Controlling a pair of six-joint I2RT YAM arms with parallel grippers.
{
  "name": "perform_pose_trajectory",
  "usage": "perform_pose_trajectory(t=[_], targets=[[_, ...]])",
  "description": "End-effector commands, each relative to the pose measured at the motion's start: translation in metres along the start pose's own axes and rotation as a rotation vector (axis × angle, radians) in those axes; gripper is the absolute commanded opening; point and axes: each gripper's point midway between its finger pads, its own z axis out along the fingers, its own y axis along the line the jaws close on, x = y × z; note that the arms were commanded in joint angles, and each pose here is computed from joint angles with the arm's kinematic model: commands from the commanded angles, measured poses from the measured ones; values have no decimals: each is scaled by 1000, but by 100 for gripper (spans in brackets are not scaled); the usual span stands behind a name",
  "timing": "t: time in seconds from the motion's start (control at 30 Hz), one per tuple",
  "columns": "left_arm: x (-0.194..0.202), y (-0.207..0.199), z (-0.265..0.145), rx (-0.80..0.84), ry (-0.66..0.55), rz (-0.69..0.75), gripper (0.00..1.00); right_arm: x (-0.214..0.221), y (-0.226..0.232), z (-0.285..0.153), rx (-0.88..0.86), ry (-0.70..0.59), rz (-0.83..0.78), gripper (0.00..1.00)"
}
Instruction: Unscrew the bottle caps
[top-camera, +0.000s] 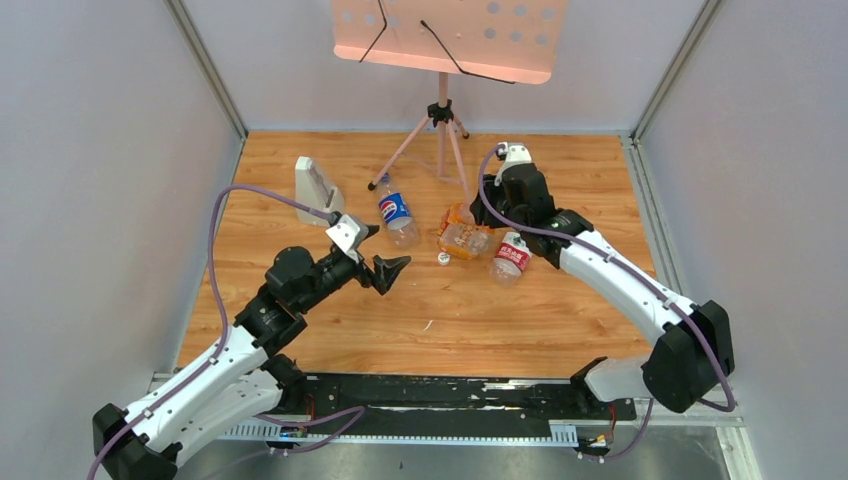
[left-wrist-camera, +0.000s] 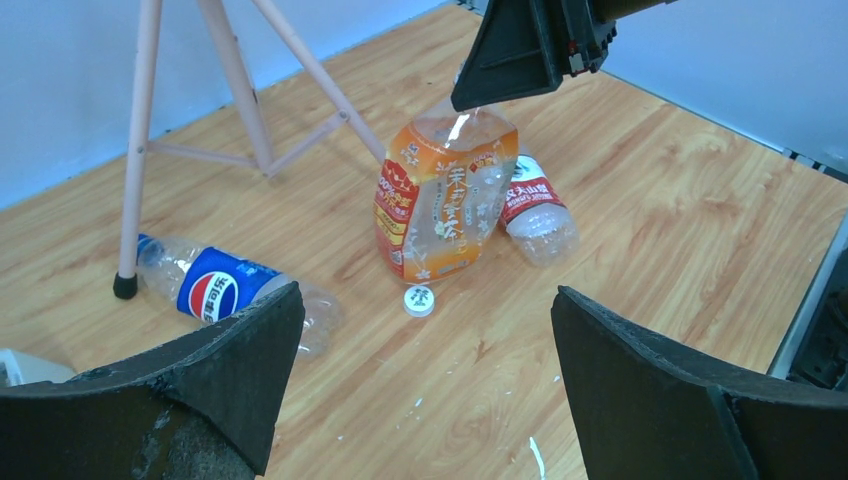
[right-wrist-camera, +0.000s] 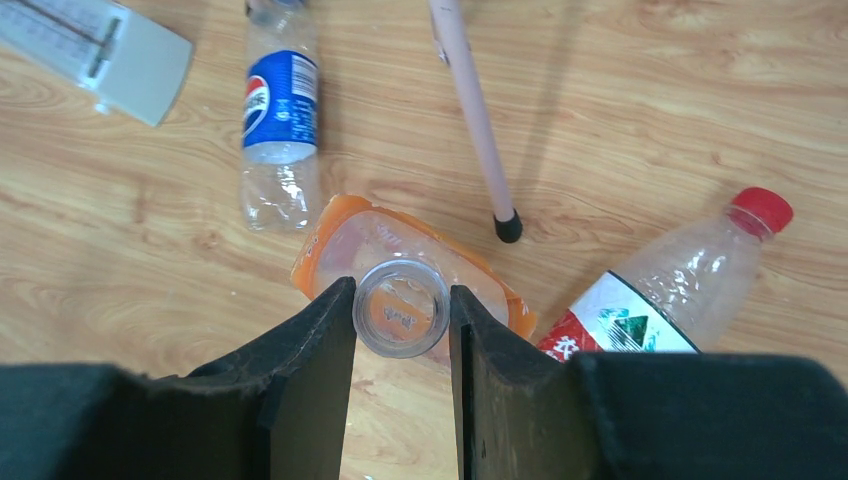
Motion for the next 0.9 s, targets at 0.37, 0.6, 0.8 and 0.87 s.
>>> perform_pose_trajectory(t=[0.37,0.6,0.8,0.87], targets=[[-1,8,-3,-57,-22,-21,100,-14,-14,20,163,-14,-39,0],[-1,9,-2,-62,-19,-19,100,-6,-10,30,194,14,-81,7],[-1,10,-2,-64,-17,-13,100,-1,-4,35,181,32,-84,21],[-1,10,-2,-65,-17,-13,100,0,-2,35,174,37,-83,32]])
